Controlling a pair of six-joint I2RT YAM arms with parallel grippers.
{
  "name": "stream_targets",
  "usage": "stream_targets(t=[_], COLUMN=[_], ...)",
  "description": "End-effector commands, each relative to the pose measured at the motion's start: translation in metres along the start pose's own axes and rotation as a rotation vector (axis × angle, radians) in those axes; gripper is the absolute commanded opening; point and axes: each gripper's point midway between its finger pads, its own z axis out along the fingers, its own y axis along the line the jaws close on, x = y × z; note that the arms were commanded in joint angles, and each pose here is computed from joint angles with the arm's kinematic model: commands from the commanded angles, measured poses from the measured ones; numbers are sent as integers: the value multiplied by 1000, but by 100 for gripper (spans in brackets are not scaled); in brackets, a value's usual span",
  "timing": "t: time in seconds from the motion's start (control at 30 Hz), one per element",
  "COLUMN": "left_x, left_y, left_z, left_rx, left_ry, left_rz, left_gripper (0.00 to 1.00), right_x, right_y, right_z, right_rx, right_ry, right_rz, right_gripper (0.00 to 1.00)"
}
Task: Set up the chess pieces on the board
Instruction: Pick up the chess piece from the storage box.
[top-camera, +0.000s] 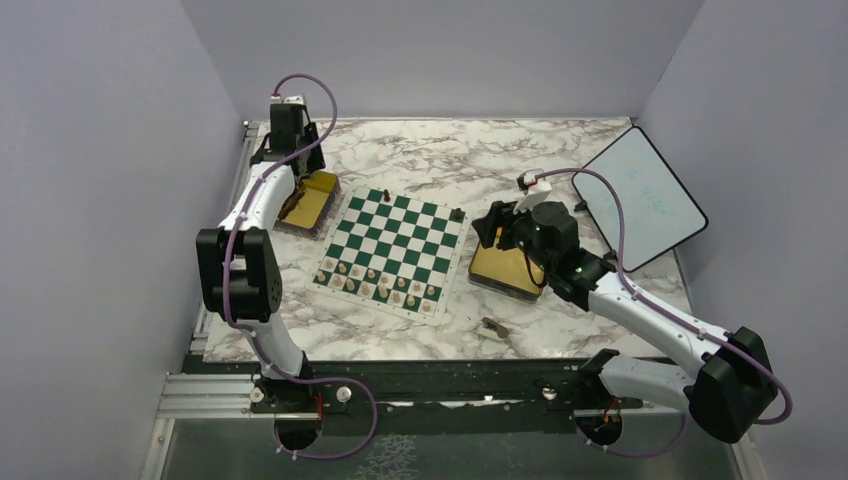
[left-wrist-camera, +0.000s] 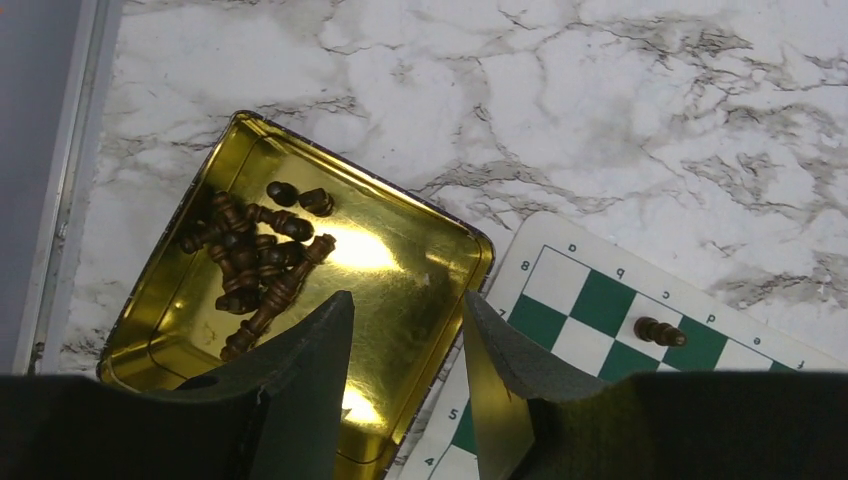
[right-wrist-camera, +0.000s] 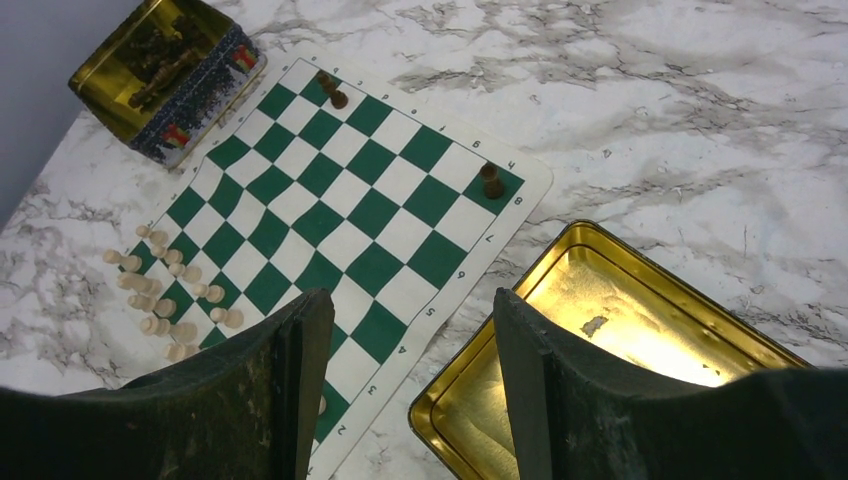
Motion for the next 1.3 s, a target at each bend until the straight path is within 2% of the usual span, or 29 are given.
stream_targets(t=[0.0, 0.43, 0.83, 1.0, 1.27], left_x=[-7, 2, 14, 23, 38], left_y=[29, 70, 75, 79, 83], left_z=[-3, 17, 36, 48, 55], left_rx=[-39, -77, -83, -96, -120], left_ry=[-18, 12, 33, 57, 91], left_rz=[-22, -77, -63, -56, -67], left_gripper=[45, 43, 42, 37, 36], right_x=[-1, -4, -4, -6, -7], right_y=[5, 5, 5, 4, 2], right_z=[-6, -4, -7, -10, -11], right_rx=[-27, -27, -29, -24, -11], right_ry=[-10, -7, -6, -15, -18], right_rz=[7, 4, 4, 11, 0], right_gripper=[65, 65, 65, 65, 65])
